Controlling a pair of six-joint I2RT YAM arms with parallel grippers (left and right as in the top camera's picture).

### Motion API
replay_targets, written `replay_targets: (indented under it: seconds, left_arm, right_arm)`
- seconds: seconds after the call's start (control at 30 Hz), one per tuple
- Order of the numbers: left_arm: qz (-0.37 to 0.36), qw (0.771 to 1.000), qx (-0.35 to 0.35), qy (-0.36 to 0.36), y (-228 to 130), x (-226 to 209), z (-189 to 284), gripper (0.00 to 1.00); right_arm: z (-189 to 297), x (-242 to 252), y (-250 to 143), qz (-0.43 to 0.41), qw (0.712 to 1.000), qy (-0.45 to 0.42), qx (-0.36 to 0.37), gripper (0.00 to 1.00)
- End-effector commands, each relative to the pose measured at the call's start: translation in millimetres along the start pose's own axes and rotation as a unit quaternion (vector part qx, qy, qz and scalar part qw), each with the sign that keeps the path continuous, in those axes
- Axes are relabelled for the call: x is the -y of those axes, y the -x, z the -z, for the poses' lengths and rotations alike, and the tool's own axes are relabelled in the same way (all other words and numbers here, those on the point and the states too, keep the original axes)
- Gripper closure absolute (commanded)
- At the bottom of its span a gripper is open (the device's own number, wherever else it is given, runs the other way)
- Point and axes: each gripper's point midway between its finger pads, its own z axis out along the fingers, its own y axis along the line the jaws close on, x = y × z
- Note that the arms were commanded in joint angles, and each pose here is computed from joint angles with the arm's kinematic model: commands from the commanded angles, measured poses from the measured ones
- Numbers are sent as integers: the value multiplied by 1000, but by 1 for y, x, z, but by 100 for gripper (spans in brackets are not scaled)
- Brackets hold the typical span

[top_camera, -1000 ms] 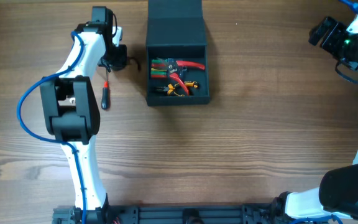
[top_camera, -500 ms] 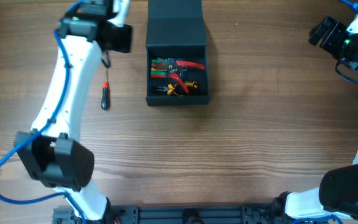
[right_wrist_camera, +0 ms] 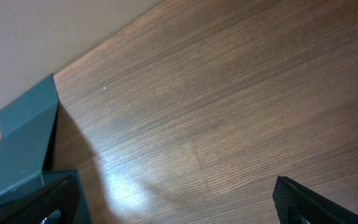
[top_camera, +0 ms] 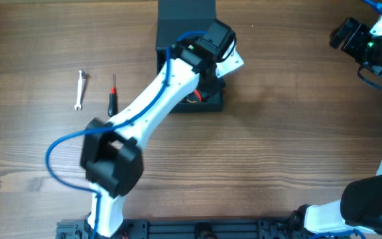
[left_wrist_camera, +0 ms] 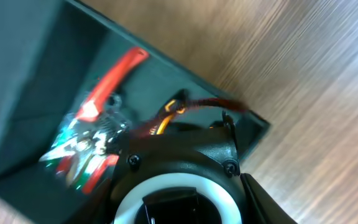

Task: Pack container
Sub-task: 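Carry the spool into the green box and release it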

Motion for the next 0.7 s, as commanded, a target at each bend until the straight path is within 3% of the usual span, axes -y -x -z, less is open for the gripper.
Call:
replay_targets:
  seconds: [0.0, 0.13, 0.3, 0.53, 0.67]
  left_arm:
    - [-51, 999, 1, 2, 7, -2, -28, 96]
    - [-73, 997, 30, 25, 26, -14, -49, 96]
    - [-56, 997, 32, 43, 23, -35, -60, 96]
    - [64, 996, 36, 54, 8, -69, -60, 96]
    - [82, 995, 43, 40, 6, -74, -61, 96]
  right_arm:
    - [-5, -1, -3, -5, 1000, 4, -7, 0]
    - [-5, -1, -3, -5, 1000, 4, -7, 0]
    - [-5, -1, -3, -5, 1000, 4, -7, 0]
    - [-5, -1, -3, -5, 1000, 4, -7, 0]
    - [-5, -1, -3, -5, 1000, 4, -7, 0]
